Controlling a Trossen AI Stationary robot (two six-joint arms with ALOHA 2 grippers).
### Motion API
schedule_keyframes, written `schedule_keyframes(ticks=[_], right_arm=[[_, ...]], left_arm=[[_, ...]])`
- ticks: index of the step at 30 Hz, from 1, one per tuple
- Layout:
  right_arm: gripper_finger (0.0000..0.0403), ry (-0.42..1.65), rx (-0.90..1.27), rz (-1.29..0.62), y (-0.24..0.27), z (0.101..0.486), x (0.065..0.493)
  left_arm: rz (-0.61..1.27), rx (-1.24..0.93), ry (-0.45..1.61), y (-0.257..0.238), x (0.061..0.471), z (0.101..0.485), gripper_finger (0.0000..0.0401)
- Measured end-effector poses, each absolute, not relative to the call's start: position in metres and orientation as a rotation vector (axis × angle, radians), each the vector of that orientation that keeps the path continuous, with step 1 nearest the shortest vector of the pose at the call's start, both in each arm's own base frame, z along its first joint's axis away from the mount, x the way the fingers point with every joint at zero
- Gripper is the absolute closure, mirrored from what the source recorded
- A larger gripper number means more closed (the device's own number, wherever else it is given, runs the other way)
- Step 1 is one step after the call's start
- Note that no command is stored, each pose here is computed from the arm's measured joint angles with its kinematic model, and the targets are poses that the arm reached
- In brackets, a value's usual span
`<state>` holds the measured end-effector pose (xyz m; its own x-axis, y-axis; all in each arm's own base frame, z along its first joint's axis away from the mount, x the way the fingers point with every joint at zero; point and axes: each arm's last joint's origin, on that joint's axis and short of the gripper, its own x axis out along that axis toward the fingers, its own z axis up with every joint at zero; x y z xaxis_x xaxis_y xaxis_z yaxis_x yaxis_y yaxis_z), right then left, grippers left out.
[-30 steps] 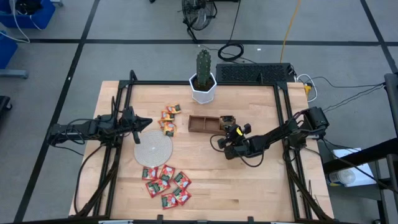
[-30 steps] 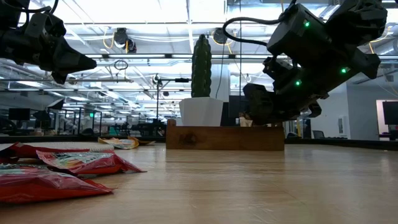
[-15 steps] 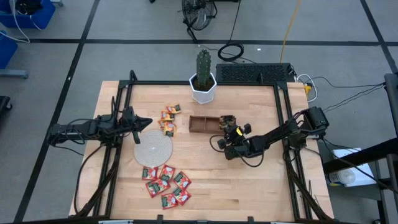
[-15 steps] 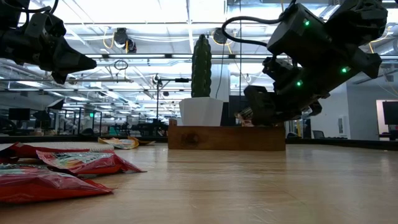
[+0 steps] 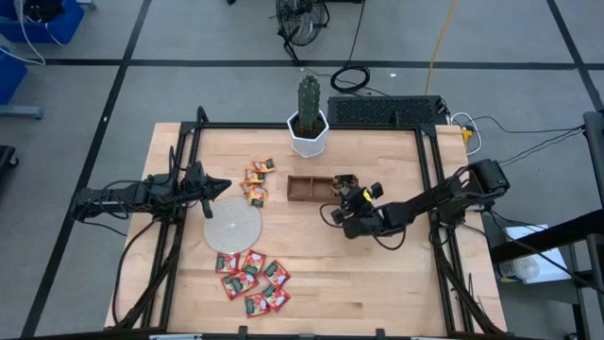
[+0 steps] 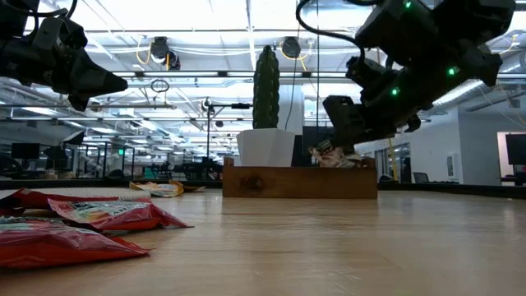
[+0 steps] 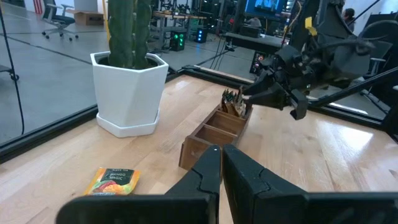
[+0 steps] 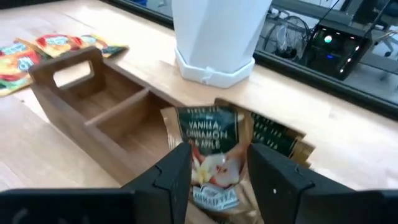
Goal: Pick & Place Tea
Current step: Put the brown tea bag into the right section of the wooden organizer
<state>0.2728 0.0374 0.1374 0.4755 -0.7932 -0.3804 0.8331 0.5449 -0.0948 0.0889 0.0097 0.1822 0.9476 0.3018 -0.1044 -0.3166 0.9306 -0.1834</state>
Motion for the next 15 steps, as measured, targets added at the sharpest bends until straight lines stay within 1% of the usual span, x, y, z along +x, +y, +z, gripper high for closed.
schedule_keyframes(ticks=[6,11,13,15], right_arm=[[0.0266,0.412,0.052,-1.013,0.032,0.153,0.266],[0.0269,0.375,-0.013,-1.015,0.029,0.176,0.262],[0.0269,0.379,-0.028,-0.982,0.027,0.186,0.261],[0.0269,0.400,-0.042,-0.893,0.025,0.194,0.263]], left_arm=[[0.317,-0.200,0.075,0.010,0.089,0.182,0.0380],[0.317,-0.200,0.075,0.010,0.089,0.182,0.0380],[0.317,-0.200,0.074,0.010,0.089,0.182,0.0380],[0.317,-0.200,0.075,0.010,0.089,0.182,0.0380]])
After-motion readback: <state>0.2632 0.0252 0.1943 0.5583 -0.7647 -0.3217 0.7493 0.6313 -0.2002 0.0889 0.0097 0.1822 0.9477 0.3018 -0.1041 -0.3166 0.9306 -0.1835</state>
